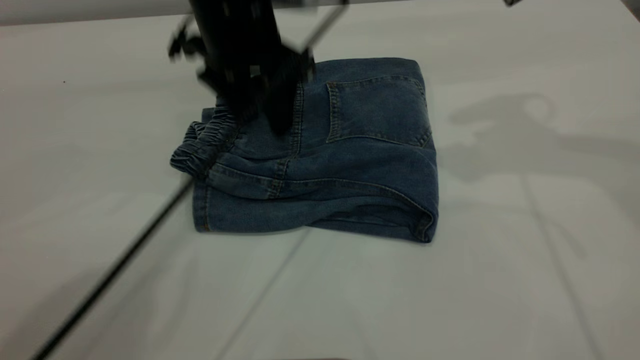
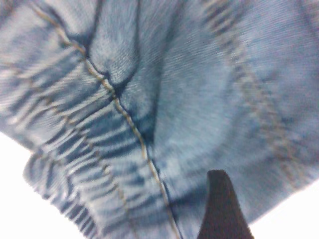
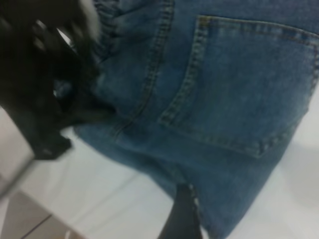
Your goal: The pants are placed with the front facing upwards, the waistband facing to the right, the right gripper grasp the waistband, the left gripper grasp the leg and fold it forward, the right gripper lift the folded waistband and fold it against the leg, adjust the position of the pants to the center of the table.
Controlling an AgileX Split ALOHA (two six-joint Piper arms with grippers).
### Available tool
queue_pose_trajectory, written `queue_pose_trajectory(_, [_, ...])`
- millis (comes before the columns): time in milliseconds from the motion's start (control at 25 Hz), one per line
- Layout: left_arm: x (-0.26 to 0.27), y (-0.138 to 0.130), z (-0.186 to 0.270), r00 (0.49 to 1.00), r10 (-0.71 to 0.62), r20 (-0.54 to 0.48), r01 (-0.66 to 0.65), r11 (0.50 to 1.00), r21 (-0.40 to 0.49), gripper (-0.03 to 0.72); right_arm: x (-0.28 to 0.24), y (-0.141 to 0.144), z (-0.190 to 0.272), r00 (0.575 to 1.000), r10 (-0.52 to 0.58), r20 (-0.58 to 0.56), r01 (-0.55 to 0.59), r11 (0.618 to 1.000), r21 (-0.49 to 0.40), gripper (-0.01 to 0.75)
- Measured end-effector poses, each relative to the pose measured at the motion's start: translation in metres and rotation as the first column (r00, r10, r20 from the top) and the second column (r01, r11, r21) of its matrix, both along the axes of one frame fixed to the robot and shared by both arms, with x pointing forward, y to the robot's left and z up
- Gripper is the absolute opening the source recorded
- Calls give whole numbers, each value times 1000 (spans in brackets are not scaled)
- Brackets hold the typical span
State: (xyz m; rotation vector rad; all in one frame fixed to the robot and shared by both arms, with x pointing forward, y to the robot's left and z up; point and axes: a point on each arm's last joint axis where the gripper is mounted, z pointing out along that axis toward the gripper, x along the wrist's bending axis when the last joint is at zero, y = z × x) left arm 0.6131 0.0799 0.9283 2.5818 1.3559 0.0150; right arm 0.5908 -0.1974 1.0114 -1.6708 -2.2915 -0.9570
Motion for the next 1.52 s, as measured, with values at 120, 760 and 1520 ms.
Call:
queue_pose_trajectory(120, [-12, 6, 59, 996, -49, 79, 52, 998, -35, 410, -20, -2, 28, 997, 73, 17, -73, 997, -13, 557])
queue_pose_trajectory(760, [-165, 90, 290, 877, -15, 481, 140, 964, -226, 410, -191, -51, 182, 933, 3, 361, 84, 971, -226, 557])
queue_pose_trajectory(1520, [-326, 194, 137, 878, 214, 429, -110, 961, -254, 410, -339, -92, 47, 879, -201, 432, 332, 909, -253, 557])
